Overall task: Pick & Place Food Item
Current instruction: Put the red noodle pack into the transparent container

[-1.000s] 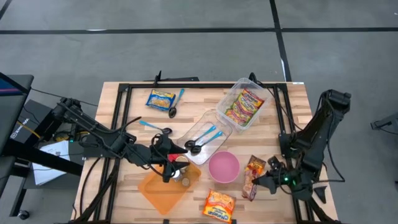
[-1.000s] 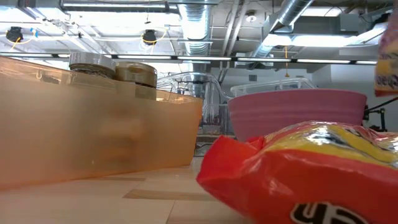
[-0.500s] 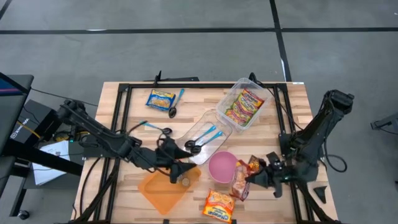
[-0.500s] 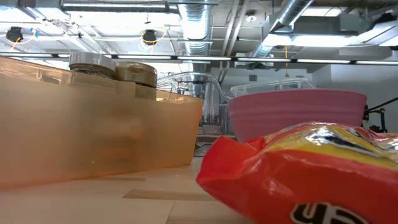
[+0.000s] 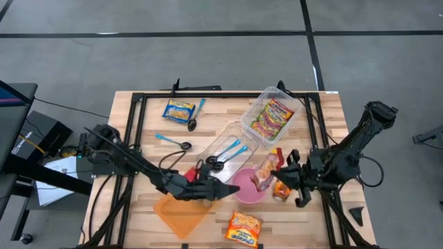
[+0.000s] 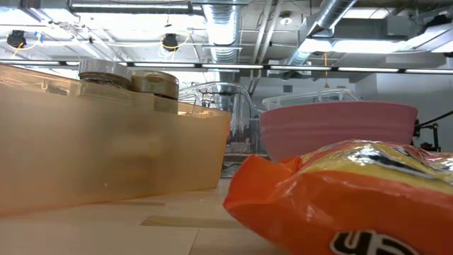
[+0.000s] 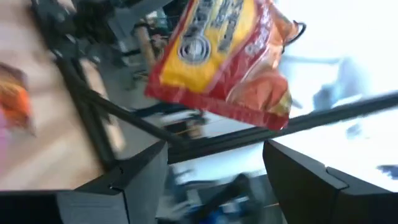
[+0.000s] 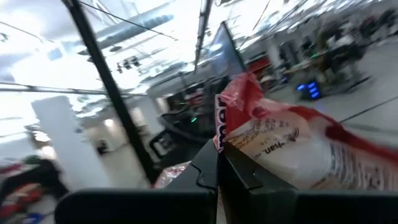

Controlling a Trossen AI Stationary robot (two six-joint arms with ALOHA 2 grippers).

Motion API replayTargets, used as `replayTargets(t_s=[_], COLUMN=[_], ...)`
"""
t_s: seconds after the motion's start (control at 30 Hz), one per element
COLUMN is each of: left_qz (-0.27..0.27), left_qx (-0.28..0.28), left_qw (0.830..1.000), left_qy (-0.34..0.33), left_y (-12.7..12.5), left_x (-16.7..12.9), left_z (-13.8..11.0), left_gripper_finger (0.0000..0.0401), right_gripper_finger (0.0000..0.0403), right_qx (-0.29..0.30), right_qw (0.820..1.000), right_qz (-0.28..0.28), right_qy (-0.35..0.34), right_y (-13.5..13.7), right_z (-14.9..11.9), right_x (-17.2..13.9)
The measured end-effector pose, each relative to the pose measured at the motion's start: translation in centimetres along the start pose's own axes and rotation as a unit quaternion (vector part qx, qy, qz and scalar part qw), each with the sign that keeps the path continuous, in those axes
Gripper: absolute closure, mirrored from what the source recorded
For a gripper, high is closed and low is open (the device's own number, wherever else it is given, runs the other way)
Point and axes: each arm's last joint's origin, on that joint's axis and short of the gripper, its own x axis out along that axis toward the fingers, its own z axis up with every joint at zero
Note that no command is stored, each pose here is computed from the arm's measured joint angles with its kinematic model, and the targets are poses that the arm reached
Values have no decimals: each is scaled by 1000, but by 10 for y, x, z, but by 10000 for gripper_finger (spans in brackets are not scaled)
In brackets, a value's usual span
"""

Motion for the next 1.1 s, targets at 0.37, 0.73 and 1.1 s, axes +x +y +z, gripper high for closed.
replayTargets(t_s=[0.37, 0.73, 1.1], left_qz=[-67, -87, -74], left_qx=[-92, -103, -109], left_qw=[992, 989, 987], left_qy=[-50, -64, -88], left_y=[1, -15, -11], left_x=[12, 23, 27], left_z=[-1, 7, 15], left_gripper_finger=[142, 142, 142], right_gripper_finger=[403, 403, 403], right_qx=[-52, -128, -164], right_qw=[998, 990, 985], right_qz=[-22, -48, 1], right_qy=[-7, -26, -55], right_y=[-9, -21, -29], right_z=[2, 5, 12], right_x=[13, 25, 37])
